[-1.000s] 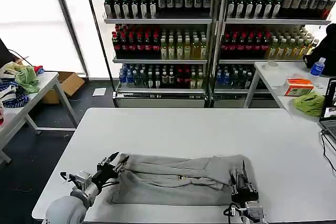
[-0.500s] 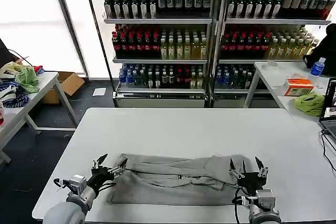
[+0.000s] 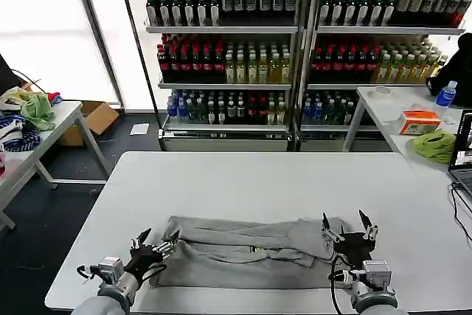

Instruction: Fold and organize the clothes.

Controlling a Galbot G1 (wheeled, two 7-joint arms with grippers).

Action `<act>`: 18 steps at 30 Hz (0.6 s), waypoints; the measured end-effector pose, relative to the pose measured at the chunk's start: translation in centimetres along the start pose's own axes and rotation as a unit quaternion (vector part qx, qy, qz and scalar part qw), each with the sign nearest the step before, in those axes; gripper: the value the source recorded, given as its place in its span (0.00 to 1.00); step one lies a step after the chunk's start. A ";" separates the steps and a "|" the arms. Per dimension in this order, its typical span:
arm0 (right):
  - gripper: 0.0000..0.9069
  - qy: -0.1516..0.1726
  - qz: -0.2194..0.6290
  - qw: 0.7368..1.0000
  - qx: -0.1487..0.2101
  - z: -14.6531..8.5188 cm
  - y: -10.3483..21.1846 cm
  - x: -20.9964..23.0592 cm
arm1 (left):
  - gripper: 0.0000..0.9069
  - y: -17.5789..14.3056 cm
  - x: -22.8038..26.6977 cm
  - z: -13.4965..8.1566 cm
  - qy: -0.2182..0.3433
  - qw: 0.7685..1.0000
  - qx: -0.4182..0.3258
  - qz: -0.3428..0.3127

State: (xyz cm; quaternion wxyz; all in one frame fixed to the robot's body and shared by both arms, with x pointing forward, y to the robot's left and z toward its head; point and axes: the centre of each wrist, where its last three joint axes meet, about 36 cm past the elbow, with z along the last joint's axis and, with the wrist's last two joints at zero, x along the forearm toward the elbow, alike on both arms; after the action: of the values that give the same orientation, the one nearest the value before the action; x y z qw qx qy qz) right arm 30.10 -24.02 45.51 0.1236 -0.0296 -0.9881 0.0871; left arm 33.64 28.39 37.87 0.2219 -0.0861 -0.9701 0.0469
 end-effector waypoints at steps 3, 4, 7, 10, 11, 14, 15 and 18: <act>1.00 -0.001 0.000 1.000 -0.001 0.0 0.0 -0.1 | 1.00 -0.3 -0.1 0.3 0.003 1.000 0.005 0.001; 1.00 -0.001 0.000 1.000 -0.001 0.0 0.0 -0.1 | 1.00 -0.4 -0.2 0.5 0.005 1.000 0.006 0.001; 1.00 -0.002 0.000 1.000 -0.002 0.0 0.0 -0.1 | 0.81 -0.6 -0.4 0.7 0.008 1.000 0.007 0.002; 1.00 -0.002 0.001 1.000 -0.002 0.0 -0.1 -0.2 | 0.12 -0.5 -0.5 0.8 0.010 1.000 0.008 0.001; 1.00 -0.002 0.001 1.000 -0.002 0.0 0.0 -0.2 | 0.04 -0.5 -0.5 0.9 0.011 1.000 0.008 0.001; 1.00 -0.002 0.001 1.000 -0.003 0.0 0.0 -0.3 | 0.00 -0.4 -0.5 1.1 0.013 1.000 0.005 0.002; 1.00 -0.002 0.001 1.000 -0.004 0.0 0.0 -0.3 | 0.00 -0.4 -0.5 1.1 0.013 1.000 0.005 0.002; 1.00 -0.002 0.001 1.000 -0.005 0.0 0.0 -0.5 | 0.00 -0.3 -0.6 1.3 0.012 1.000 0.002 0.003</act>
State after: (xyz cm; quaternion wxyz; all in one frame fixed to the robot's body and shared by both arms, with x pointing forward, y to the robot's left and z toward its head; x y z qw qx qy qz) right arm 30.55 -24.06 45.40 0.1209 -0.0313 -0.9887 0.0825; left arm 33.62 27.94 36.52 0.2338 -0.0893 -0.9670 0.0484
